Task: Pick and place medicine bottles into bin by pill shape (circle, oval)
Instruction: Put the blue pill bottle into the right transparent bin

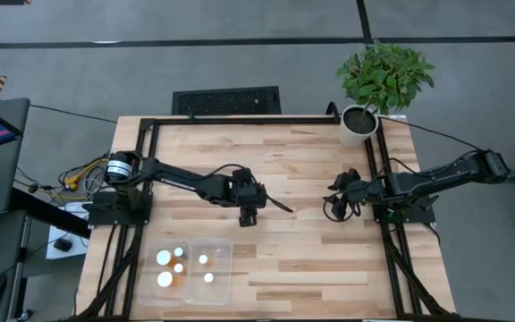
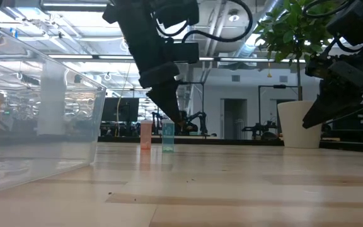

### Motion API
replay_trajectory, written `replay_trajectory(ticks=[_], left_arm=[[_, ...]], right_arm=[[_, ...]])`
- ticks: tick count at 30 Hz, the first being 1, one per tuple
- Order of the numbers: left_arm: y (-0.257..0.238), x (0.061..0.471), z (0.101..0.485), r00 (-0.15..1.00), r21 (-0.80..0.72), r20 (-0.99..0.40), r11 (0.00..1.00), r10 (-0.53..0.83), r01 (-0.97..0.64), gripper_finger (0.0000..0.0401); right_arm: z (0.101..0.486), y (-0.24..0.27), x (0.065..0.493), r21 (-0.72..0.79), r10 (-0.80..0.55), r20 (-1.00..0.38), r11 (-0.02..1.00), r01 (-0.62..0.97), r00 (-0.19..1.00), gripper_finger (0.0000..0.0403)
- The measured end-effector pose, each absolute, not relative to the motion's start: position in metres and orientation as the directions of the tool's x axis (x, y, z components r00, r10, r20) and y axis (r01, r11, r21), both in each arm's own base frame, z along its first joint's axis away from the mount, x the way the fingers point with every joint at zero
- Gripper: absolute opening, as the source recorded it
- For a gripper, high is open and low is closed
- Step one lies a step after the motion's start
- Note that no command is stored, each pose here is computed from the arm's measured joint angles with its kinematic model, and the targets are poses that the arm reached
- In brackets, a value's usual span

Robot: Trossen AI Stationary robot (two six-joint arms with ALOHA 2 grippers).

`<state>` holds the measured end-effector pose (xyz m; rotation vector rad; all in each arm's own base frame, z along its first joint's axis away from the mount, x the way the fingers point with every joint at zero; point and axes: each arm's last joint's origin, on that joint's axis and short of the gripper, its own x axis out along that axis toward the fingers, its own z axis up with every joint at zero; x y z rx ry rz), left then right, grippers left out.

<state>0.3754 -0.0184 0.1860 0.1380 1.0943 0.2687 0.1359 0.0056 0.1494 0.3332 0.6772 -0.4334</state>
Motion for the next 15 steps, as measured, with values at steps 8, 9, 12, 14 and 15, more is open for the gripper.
replay_trajectory(ticks=[8,9,12,14,15], left_arm=[[-0.0183,0.3734,0.1851,0.41,0.247,-0.867,0.959,0.284,-0.142,0.0189],[-0.0182,0.3734,0.1851,0.41,0.248,-0.866,0.958,0.285,-0.142,0.0181],[-0.0182,0.3733,0.1852,0.41,0.248,-0.866,0.958,0.285,-0.141,0.0161],[-0.0182,0.3731,0.1854,0.409,0.248,-0.867,0.959,0.284,-0.141,0.0149],[-0.0182,0.373,0.1853,0.408,0.248,-0.868,0.959,0.284,-0.14,0.0143]], right_arm=[[0.149,0.0055,0.1356,0.152,-0.276,-0.665,0.86,0.488,0.694,0.0234],[0.149,0.0055,0.1356,0.152,-0.276,-0.665,0.86,0.488,0.694,0.0234],[0.1491,0.0055,0.1356,0.152,-0.276,-0.665,0.86,0.488,0.694,0.0234],[0.1491,0.0055,0.1356,0.152,-0.276,-0.665,0.86,0.488,0.694,0.0234],[0.1491,0.0055,0.1356,0.152,-0.276,-0.665,0.86,0.488,0.694,0.0234]])
